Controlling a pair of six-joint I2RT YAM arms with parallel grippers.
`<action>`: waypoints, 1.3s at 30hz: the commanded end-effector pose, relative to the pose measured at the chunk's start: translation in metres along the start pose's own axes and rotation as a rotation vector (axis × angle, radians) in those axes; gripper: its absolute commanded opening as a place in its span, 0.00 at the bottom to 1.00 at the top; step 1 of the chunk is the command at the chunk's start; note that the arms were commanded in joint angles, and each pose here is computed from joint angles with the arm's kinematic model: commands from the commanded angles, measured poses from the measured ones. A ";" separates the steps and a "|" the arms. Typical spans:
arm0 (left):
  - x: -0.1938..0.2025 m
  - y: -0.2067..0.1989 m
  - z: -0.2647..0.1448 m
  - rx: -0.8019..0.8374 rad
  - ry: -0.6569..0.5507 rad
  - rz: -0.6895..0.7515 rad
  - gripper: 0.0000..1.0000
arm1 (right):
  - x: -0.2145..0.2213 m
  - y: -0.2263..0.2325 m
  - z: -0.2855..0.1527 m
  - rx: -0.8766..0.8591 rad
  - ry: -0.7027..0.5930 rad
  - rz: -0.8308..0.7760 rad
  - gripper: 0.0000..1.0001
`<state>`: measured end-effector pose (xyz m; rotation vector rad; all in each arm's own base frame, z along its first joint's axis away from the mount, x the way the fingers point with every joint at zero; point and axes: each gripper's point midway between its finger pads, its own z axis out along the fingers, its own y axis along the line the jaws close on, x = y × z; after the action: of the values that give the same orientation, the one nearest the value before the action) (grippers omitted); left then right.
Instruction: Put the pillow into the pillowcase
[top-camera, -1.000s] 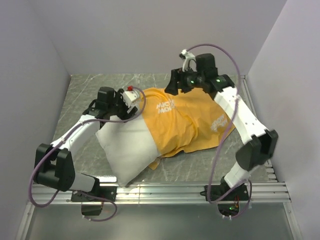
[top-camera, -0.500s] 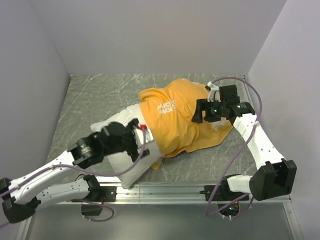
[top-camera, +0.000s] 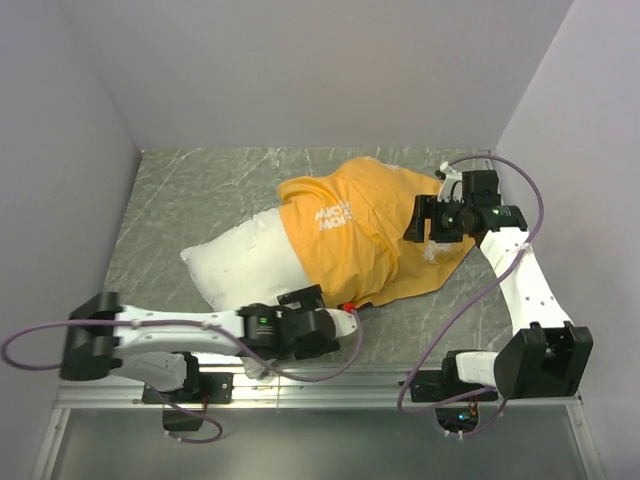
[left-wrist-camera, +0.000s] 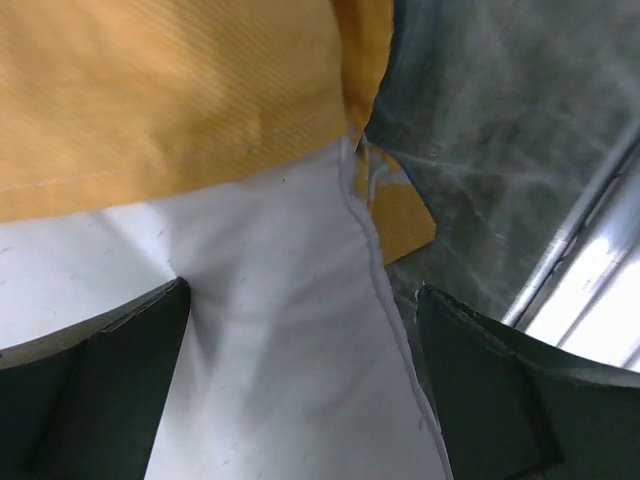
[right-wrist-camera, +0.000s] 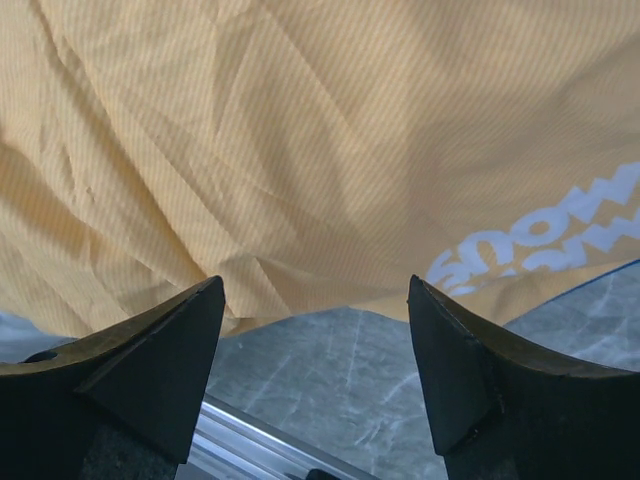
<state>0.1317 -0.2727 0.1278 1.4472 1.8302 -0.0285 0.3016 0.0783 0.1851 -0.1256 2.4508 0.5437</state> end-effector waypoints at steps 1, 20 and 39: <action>0.039 0.002 0.033 -0.149 0.165 -0.051 0.99 | -0.001 -0.004 -0.017 0.042 -0.035 -0.064 0.81; -0.146 0.163 -0.065 0.384 -0.344 -0.585 0.00 | -0.071 0.011 -0.094 0.021 -0.257 -0.189 0.80; -0.120 0.214 -0.072 0.692 -0.450 -0.788 0.00 | -0.096 0.096 -0.058 -0.030 -0.411 -0.859 0.86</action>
<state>0.2886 -0.2521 0.3000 0.7906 2.1354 -1.2505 0.3099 0.1410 0.3032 -0.8008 1.9249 0.3679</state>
